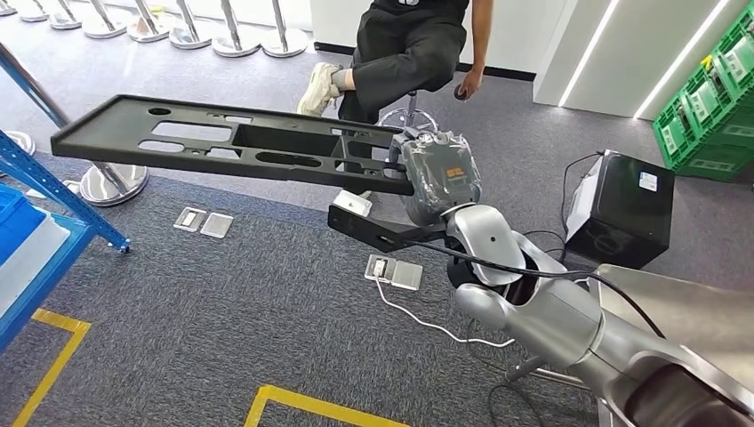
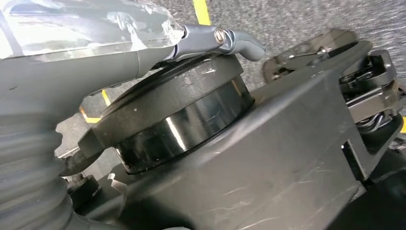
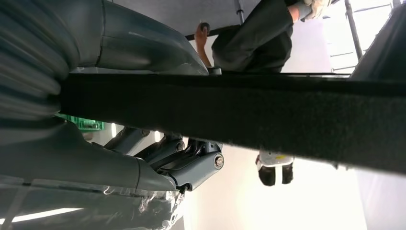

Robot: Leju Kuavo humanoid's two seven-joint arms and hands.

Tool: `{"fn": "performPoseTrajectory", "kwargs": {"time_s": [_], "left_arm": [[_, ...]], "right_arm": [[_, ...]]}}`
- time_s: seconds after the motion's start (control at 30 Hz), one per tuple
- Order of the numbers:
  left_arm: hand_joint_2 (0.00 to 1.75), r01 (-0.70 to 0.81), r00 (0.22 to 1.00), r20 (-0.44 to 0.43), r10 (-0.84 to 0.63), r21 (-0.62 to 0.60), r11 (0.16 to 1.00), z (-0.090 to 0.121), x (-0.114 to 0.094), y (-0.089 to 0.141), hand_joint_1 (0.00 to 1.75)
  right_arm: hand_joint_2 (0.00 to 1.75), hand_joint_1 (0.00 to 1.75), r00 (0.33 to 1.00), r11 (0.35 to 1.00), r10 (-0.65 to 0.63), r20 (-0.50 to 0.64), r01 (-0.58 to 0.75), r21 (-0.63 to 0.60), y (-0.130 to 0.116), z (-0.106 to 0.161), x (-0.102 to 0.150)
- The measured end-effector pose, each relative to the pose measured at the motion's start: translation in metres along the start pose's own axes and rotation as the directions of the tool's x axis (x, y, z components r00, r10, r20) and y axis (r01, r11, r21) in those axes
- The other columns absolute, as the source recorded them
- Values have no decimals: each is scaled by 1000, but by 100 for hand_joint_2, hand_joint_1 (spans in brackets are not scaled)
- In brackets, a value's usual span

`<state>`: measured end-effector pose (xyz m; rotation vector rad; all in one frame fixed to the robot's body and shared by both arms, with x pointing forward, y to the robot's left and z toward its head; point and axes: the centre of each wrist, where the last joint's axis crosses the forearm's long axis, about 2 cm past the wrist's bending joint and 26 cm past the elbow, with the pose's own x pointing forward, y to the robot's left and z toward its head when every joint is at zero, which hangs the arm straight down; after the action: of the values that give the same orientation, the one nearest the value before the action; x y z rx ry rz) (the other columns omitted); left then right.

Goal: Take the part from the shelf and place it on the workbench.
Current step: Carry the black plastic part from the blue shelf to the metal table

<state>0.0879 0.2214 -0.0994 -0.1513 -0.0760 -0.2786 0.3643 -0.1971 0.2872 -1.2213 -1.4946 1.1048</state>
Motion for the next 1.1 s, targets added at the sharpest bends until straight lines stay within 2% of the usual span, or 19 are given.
{"fn": "performPoseTrajectory", "kwargs": {"time_s": [1.1], "left_arm": [[175, 9, 1000, 12, -9, -1, 1000, 0, -1, 0, 0]], "right_arm": [[175, 175, 1000, 1000, 0, -19, 0, 10, 7, -4, -5]]}}
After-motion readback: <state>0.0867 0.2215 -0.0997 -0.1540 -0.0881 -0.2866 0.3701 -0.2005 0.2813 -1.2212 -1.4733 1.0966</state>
